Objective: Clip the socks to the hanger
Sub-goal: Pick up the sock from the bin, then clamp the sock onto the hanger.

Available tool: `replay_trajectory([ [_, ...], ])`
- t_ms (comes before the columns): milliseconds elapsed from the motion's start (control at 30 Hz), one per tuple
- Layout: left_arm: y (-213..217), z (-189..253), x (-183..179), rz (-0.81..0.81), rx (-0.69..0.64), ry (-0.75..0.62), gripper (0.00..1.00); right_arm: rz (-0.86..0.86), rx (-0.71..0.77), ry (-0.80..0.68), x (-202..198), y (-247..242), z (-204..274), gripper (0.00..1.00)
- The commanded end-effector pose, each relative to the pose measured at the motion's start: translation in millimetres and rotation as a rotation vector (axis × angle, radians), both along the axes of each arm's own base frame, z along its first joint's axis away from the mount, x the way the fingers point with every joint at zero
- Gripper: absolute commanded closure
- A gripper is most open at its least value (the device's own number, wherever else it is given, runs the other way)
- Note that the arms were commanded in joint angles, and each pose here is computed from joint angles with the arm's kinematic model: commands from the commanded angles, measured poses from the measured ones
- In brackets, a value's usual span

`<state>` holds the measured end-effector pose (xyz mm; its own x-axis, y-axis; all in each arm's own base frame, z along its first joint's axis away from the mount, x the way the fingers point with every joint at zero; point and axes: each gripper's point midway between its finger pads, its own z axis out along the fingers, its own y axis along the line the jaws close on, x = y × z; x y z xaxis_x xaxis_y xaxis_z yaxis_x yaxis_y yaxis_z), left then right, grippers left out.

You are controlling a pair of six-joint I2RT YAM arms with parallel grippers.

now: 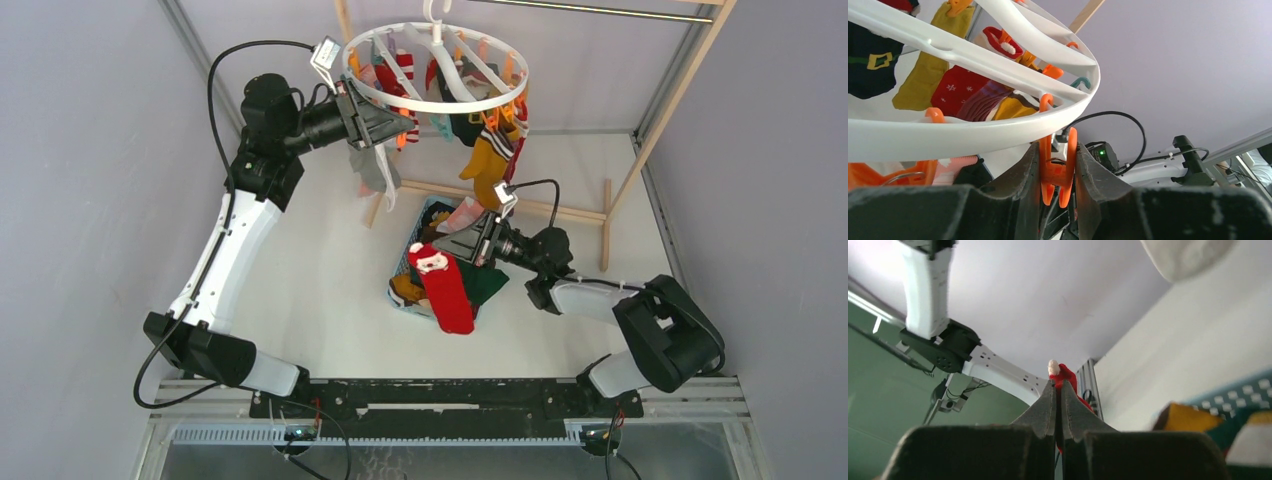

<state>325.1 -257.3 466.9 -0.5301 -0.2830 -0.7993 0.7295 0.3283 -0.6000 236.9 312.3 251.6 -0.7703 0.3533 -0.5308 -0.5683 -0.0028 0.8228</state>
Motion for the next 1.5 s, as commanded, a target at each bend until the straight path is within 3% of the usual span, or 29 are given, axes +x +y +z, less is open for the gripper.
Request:
replay_trajectory([
  [0, 0.5, 15.2, -19.4, -0.065, -0.038, -0.032, 1.00, -0.040, 0.179, -0.327, -4.8, -1.7, 75.5, 1.00],
  [167, -0.4, 15.4, -24.6, -0.091, -0.044, -0.026, 1.00, -0.011, 0.219, -0.345, -0.6, 5.0, 90.0, 1.00],
  [433, -0.4, 10.2, -25.8, -0.096, -0.038, -0.020, 1.00, -0.070, 0.199, -0.281, 11.4, -1.7, 74.0, 1.00],
  [667, 0.4, 13.9, -26.1, -0.091, -0.040, -0.030, 1.00, -0.148, 0.197, -0.328, 29.0, -29.7, 103.9, 1.00],
  [867, -0.1, 12.6, -25.6, -0.095, -0.041, -0.023, 1.00, -0.102, 0.190, -0.344, 22.4, -23.8, 110.0, 1.00],
  [1467, -2.5, 17.5, -33.2, -0.140, -0.070, -0.009, 1.00, -0.019, 0.410, -0.333, 52.5, 18.8, 168.7, 1.00],
])
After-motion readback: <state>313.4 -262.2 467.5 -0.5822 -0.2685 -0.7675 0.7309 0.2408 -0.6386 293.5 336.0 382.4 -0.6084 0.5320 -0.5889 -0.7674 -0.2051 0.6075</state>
